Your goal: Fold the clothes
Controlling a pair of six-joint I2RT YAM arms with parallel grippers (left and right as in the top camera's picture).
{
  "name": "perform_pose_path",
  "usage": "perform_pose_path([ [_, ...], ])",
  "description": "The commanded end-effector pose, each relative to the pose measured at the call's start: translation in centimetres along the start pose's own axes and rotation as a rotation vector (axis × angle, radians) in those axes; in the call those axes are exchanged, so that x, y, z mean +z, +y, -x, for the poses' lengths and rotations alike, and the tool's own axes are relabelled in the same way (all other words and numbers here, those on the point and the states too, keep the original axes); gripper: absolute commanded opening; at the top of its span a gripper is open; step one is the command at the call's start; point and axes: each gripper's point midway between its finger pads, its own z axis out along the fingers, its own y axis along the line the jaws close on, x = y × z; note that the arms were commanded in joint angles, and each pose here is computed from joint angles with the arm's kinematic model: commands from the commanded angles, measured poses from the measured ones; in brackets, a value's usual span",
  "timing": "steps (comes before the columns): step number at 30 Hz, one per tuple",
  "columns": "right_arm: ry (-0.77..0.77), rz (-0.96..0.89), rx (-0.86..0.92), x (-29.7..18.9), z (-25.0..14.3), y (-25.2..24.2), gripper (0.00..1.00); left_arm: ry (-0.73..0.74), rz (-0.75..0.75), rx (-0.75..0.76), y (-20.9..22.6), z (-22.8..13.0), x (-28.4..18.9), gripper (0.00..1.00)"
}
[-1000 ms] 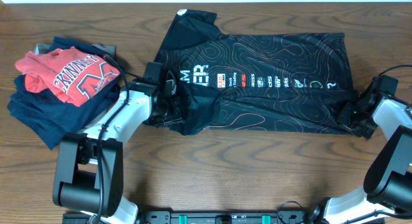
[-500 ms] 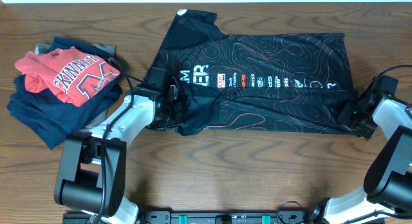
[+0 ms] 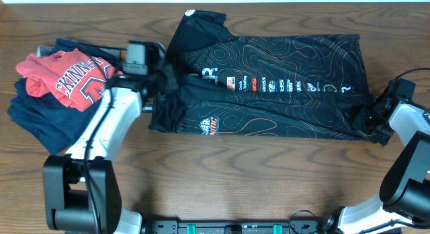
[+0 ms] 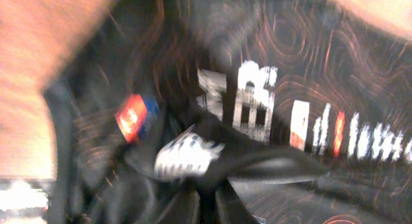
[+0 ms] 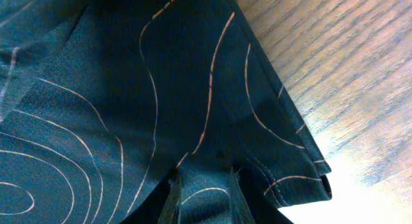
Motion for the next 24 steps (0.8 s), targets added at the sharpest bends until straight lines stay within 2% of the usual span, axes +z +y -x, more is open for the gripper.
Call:
perform_pose_path([
  [1, 0.055, -0.026, -0.009, 1.0, -1.8, -0.6, 0.25, 0.034, 0.039, -0.085, 1.3, -0.8, 0.3, 0.35],
  [3, 0.055, -0.026, -0.009, 1.0, -1.8, -0.5, 0.25, 0.106, 0.073, -0.07, 2.2, -2.6, 0.6, 0.51],
  [9, 0.04, -0.022, -0.008, 0.6, -1.1, -0.4, 0.28, 0.262, 0.269, -0.088, 6.6, -7.3, 0.4, 0.53],
  [13, 0.01, -0.021, 0.0, -1.9, 0.4, -0.2, 0.33, 0.329, 0.321, -0.1, 7.9, -9.4, 0.5, 0.61],
  [17, -0.04, -0.086, 0.028, -4.2, 1.3, -1.6, 0.44, 0.358, 0.358, -0.123, 9.0, -10.9, 0.6, 0.66],
  [20, -0.023, -0.099, 0.062, -4.1, 0.8, -2.3, 0.43, 0.356, 0.424, -0.135, 10.3, -11.4, 0.3, 0.68],
  [24, -0.023, -0.114, 0.137, -3.0, 0.2, -3.6, 0.43, 0.343, 0.418, -0.133, 10.3, -11.3, 0.7, 0.7],
])
